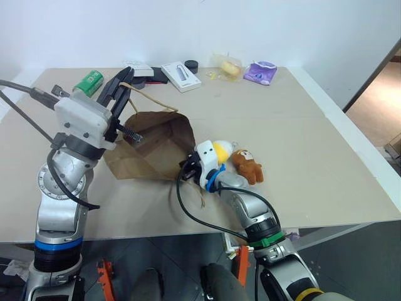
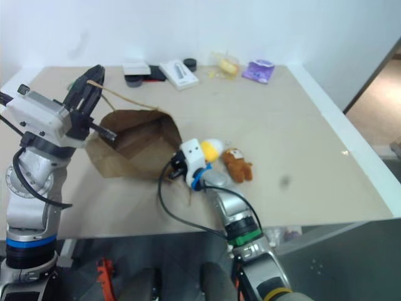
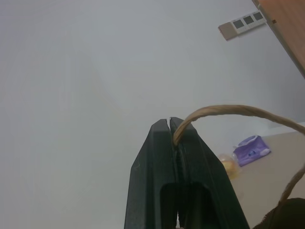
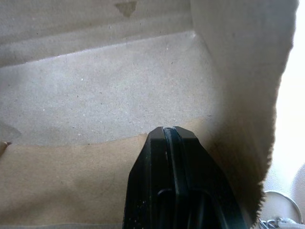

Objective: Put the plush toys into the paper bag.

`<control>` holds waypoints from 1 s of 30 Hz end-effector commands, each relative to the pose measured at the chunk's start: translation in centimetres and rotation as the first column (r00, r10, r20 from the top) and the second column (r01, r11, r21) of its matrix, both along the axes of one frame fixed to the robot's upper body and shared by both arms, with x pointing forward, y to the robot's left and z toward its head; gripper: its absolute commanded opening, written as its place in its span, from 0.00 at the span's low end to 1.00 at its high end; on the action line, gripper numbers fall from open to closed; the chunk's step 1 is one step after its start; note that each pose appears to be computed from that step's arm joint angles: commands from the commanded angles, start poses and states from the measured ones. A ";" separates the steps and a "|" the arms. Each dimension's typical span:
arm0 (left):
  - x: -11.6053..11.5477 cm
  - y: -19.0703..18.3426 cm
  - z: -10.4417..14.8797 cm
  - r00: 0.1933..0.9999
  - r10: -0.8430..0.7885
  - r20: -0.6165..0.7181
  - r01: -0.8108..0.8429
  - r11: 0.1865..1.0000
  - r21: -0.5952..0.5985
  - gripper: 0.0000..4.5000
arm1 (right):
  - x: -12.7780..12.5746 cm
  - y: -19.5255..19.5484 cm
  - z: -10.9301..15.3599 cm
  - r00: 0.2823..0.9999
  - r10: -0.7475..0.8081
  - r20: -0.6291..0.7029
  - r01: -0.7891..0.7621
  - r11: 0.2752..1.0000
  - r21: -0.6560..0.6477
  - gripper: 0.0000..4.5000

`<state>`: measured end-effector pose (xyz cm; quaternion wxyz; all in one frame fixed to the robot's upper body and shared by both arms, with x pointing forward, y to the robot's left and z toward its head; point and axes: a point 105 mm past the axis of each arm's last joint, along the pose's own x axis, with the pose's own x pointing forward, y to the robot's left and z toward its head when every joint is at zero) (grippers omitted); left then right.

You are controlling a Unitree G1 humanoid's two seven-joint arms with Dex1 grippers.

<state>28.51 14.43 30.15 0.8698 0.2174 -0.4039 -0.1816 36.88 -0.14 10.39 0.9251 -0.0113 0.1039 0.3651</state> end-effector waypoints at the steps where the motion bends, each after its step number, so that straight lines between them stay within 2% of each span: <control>1: -0.5 -0.9 -1.2 0.998 -0.056 -0.041 0.057 0.998 0.009 0.00 | -0.5 0.3 2.5 0.995 0.044 0.086 -0.050 0.996 0.074 0.01; 5: -0.3 -1.1 -2.8 0.993 -0.069 -0.095 0.071 0.997 0.014 0.00 | -1.5 0.3 5.6 0.979 0.108 0.173 -0.135 0.979 0.154 0.01; 6: -0.3 -1.1 -2.9 0.993 -0.070 -0.097 0.071 0.997 0.013 0.00 | -1.6 0.0 6.3 0.976 0.110 0.190 -0.142 0.976 0.167 0.15; 7: -0.3 -1.1 -3.0 0.992 -0.071 -0.100 0.073 0.997 0.011 0.00 | -1.8 -0.4 7.1 0.973 0.119 0.199 -0.156 0.971 0.183 0.17; 8: -0.3 -1.2 -3.1 0.992 -0.074 -0.101 0.076 0.997 0.011 0.00 | -2.0 -0.8 7.7 0.968 0.137 0.212 -0.178 0.966 0.187 0.23; 15: -0.1 -1.5 -3.3 0.990 -0.088 -0.113 0.090 0.996 0.012 0.00 | -3.6 -6.3 10.9 0.942 0.208 0.265 -0.248 0.960 0.127 0.99; 19: 0.1 -1.4 -3.6 0.988 -0.091 -0.123 0.093 0.996 0.014 0.00 | -2.3 -10.8 11.0 0.967 0.092 0.238 -0.106 0.993 0.048 0.99; 23: 0.4 -1.2 -3.7 0.987 -0.093 -0.131 0.094 0.996 0.004 0.00 | -1.0 -15.8 8.0 0.992 -0.103 0.070 0.111 0.987 -0.116 0.99; 27: 0.6 -0.9 -3.5 0.987 -0.092 -0.133 0.091 0.996 -0.011 0.00 | -1.3 -17.0 5.3 0.981 -0.177 -0.075 0.159 0.968 -0.193 0.99; 30: 0.7 -0.9 -3.4 0.987 -0.094 -0.132 0.094 0.996 -0.010 0.00 | -1.7 -16.9 3.5 0.977 -0.176 -0.119 0.141 0.955 -0.261 0.99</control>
